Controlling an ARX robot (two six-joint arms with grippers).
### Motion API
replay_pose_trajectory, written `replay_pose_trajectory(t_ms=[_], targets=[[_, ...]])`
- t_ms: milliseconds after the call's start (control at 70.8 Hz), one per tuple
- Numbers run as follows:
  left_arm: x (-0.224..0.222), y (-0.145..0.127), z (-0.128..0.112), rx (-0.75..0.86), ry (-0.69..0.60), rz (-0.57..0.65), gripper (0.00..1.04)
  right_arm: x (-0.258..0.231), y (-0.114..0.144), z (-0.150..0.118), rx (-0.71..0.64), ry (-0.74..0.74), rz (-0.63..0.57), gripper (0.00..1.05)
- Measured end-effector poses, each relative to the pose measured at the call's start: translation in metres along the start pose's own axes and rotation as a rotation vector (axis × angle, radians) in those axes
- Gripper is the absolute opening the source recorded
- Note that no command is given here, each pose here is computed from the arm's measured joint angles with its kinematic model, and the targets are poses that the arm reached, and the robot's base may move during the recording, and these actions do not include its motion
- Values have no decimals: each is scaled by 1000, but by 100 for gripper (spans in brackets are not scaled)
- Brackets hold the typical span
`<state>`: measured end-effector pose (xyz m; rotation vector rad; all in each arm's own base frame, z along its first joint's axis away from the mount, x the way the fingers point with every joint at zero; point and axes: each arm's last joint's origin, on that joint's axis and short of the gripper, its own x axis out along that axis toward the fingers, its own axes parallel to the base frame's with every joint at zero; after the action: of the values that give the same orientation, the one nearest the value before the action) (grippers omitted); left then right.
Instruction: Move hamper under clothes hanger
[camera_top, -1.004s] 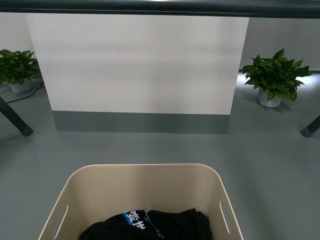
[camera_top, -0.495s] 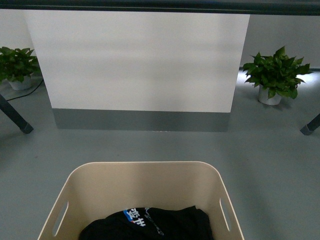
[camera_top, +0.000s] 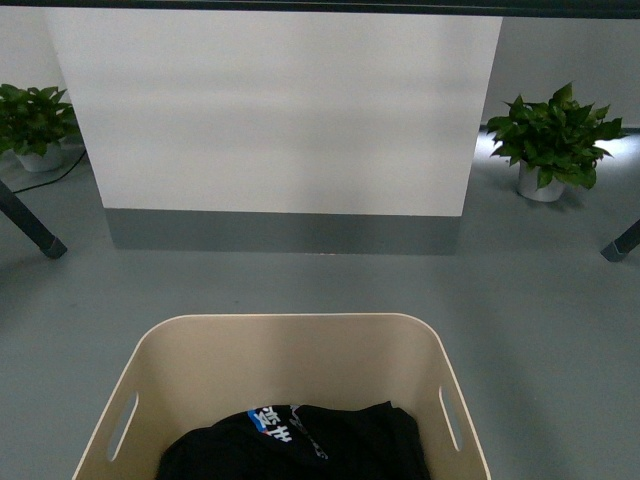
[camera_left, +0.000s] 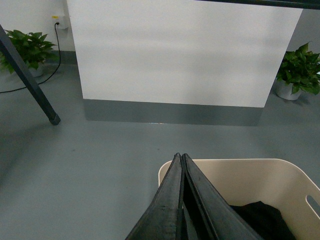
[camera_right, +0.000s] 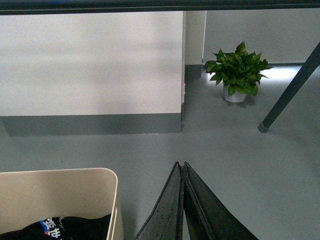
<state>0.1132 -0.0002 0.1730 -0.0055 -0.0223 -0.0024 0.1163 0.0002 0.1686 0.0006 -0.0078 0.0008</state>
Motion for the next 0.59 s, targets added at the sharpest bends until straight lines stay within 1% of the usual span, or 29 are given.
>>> replay_pose_trajectory(t_ms=[311, 396, 495, 551, 594], targets=[[-5, 0, 0, 0, 1, 0, 3, -6, 0, 0, 0, -1, 0, 2], [-12, 0, -5, 0, 34, 0, 3, -7, 0, 0, 0, -2, 0, 2], [-16, 0, -3, 0, 7, 0, 3, -10, 0, -1, 0, 1, 0, 2], [-16, 0, -3, 0, 9, 0, 3, -16, 0, -5, 0, 32, 3, 2], [-16, 0, -3, 0, 8, 0, 3, -18, 0, -4, 0, 12, 3, 2]])
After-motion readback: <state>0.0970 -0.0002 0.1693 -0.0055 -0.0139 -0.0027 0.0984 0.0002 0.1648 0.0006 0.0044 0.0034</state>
